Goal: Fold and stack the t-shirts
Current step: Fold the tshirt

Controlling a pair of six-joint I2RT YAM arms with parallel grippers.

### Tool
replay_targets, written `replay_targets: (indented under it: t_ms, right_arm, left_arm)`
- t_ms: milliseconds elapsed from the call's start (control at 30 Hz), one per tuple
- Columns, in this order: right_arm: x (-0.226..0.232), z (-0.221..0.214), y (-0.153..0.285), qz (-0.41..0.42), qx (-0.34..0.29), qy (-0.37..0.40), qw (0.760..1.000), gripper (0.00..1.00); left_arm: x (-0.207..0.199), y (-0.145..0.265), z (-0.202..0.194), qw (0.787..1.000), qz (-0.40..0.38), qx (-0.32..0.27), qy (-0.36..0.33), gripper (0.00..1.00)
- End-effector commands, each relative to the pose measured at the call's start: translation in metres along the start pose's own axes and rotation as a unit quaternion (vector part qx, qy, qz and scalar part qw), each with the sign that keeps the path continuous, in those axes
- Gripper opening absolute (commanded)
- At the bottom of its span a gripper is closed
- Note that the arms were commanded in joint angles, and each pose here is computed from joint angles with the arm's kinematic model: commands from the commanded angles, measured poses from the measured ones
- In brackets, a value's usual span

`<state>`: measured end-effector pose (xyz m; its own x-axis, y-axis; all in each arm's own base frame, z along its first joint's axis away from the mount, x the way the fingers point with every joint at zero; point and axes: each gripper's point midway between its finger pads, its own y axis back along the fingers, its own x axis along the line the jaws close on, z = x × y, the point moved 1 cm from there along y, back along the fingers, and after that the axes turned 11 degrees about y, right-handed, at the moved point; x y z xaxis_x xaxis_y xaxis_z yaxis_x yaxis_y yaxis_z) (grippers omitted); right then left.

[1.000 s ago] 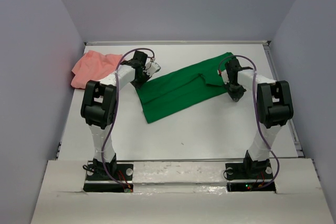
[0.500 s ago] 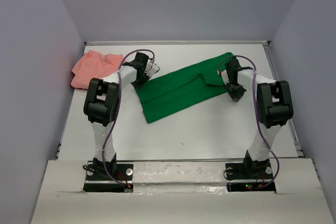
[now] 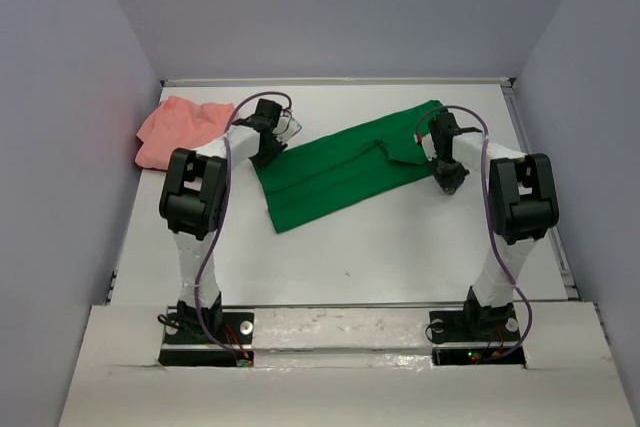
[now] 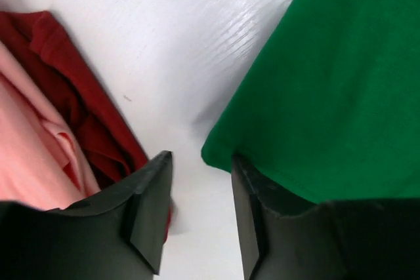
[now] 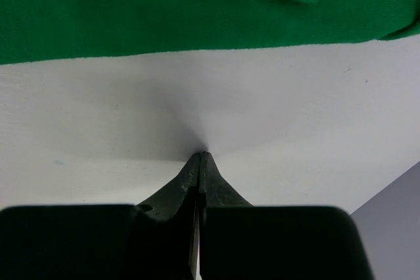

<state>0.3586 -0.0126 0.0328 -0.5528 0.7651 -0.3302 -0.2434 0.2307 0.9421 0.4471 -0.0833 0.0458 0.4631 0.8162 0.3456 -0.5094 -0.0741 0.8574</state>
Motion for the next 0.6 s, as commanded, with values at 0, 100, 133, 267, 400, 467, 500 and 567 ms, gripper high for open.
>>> replay_targets:
  t_ms: [0, 100, 133, 267, 400, 467, 500, 567]
  right_arm:
    - [-0.009, 0.005, 0.013, -0.006, -0.021, -0.004, 1.0, 0.01]
    - [-0.01, 0.005, 0.02, -0.007, -0.032, -0.002, 0.999, 0.06]
    - [-0.013, 0.007, 0.029, -0.014, -0.043, -0.004, 0.999, 0.07]
    - [-0.023, 0.005, 0.053, -0.037, -0.066, -0.009, 0.997, 0.23]
    - [-0.046, 0.013, 0.105, -0.097, -0.15, -0.036, 0.983, 0.11]
    - [-0.06, 0.007, 0.118, -0.14, -0.151, -0.053, 0.977, 0.0]
    - [-0.069, 0.005, 0.132, -0.163, -0.158, -0.058, 0.972, 0.0]
    - [-0.078, 0.004, 0.146, -0.185, -0.17, -0.063, 0.966, 0.02]
  left_arm:
    - [0.025, 0.051, 0.022, 0.998, 0.026, -0.053, 0.019, 0.55]
    - [0.039, 0.084, 0.029, 0.995, 0.048, -0.086, 0.027, 0.6]
    - [0.042, 0.093, 0.031, 0.994, 0.053, -0.094, 0.03, 0.6]
    - [0.067, 0.143, 0.035, 0.984, 0.101, -0.132, 0.058, 0.67]
    - [0.08, 0.188, 0.04, 0.971, 0.118, -0.184, 0.098, 0.69]
    - [0.085, 0.213, 0.043, 0.958, 0.121, -0.227, 0.129, 0.72]
    - [0.084, 0.228, 0.043, 0.95, 0.116, -0.251, 0.144, 0.79]
    - [0.088, 0.253, 0.048, 0.934, 0.111, -0.294, 0.172, 0.88]
